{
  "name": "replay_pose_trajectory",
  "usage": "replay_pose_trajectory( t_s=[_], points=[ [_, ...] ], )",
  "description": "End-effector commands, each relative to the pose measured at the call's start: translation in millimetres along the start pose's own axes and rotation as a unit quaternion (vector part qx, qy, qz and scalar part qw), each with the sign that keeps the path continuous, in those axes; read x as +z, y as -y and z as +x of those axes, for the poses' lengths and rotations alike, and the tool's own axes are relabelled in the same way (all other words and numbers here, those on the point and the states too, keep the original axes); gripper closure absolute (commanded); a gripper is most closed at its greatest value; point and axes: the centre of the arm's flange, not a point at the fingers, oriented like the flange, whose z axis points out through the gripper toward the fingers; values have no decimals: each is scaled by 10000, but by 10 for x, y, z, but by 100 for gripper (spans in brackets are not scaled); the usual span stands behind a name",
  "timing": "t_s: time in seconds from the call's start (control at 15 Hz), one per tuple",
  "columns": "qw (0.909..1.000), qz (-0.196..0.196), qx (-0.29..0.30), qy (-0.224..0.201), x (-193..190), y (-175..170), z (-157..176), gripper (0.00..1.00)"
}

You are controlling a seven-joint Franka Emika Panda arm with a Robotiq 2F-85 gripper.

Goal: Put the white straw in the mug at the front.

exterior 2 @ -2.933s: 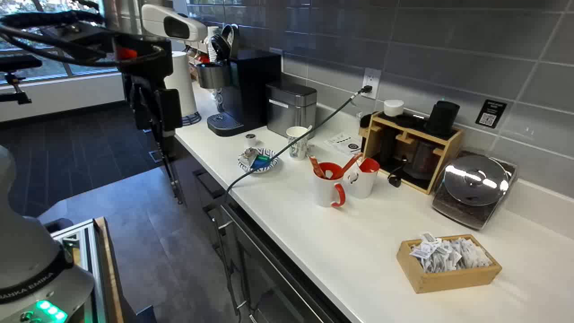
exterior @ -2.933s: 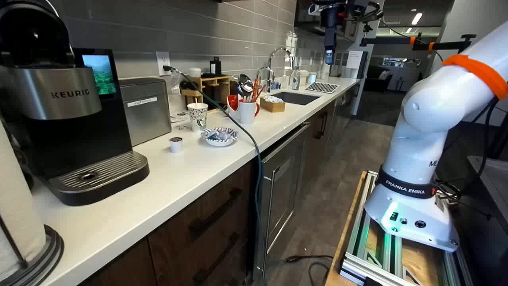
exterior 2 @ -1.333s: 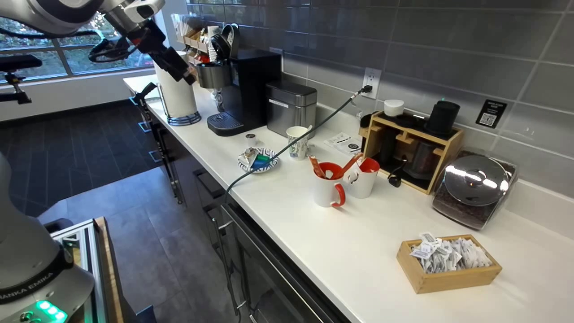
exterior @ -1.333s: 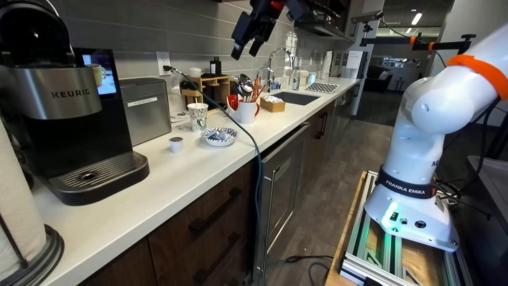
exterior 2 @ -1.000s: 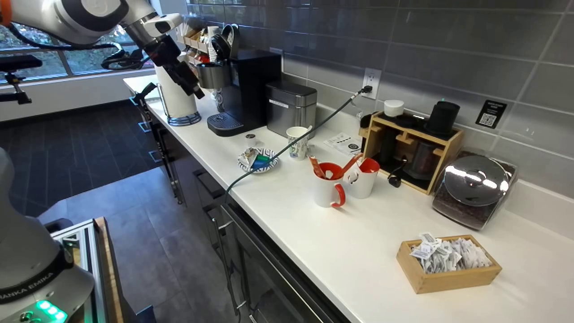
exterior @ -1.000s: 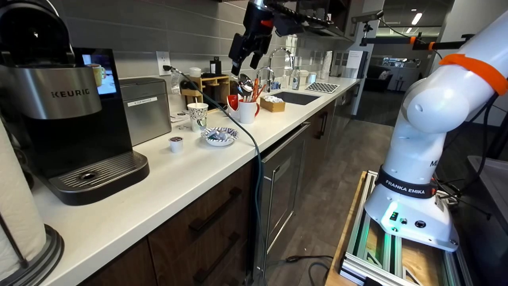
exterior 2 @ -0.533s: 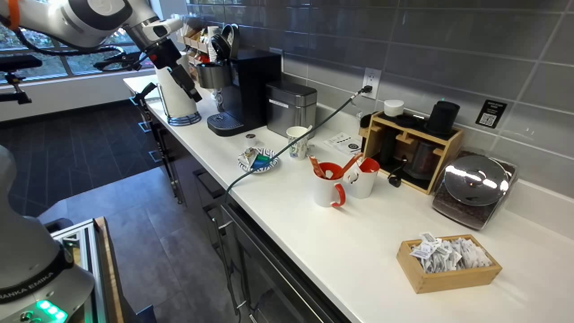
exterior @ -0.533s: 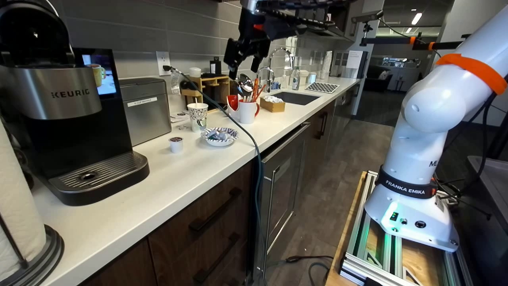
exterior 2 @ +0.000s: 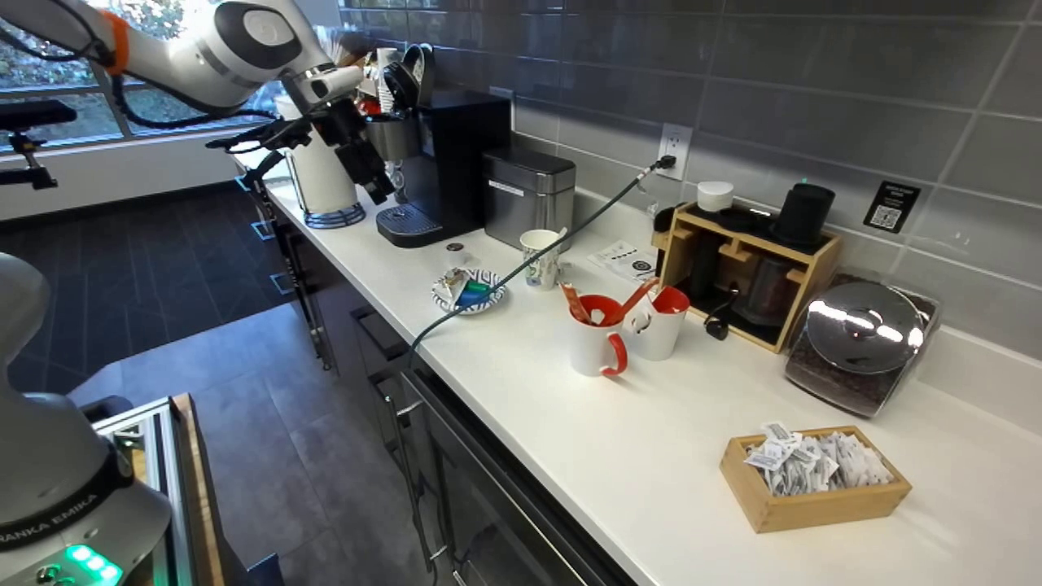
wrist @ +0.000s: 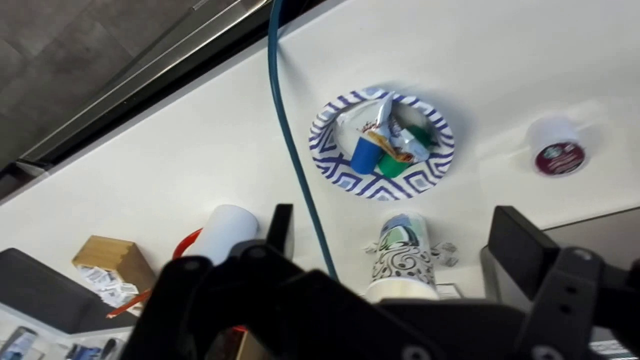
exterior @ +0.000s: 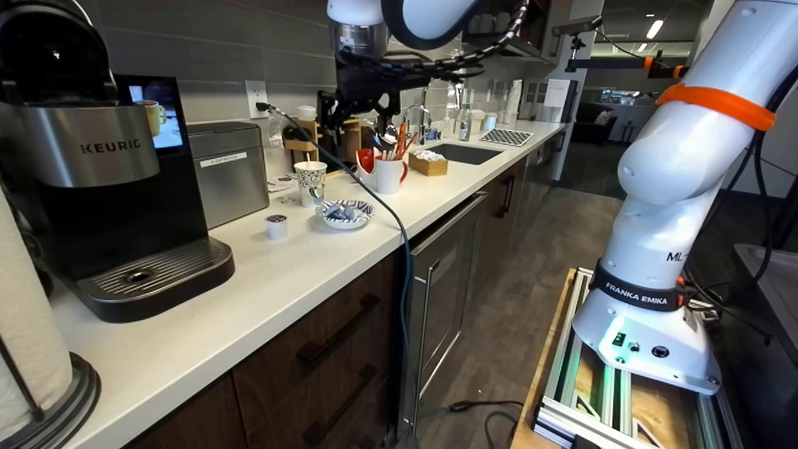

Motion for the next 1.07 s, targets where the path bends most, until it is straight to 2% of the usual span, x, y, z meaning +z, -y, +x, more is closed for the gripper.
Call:
replay_pose_trajectory(
  t_s=[0.0,0.13,0.2,0.33,0.53,0.67,0.87,1.0],
  points=[
    [9948,-485,860,241,315,272,652,0],
    [9872,-920,1267,318,499,325,914,0],
    [9932,-682,929,149,410,-56,637,0],
    [9921,-733,980,269,548,-33,750,0],
    [9931,-687,931,205,455,-4,703,0],
    [9915,-351,1217,296,462,175,649,0],
    [9823,296,1782,496,568,429,702,0],
    [9739,768,2089,443,682,541,821,0]
  ],
)
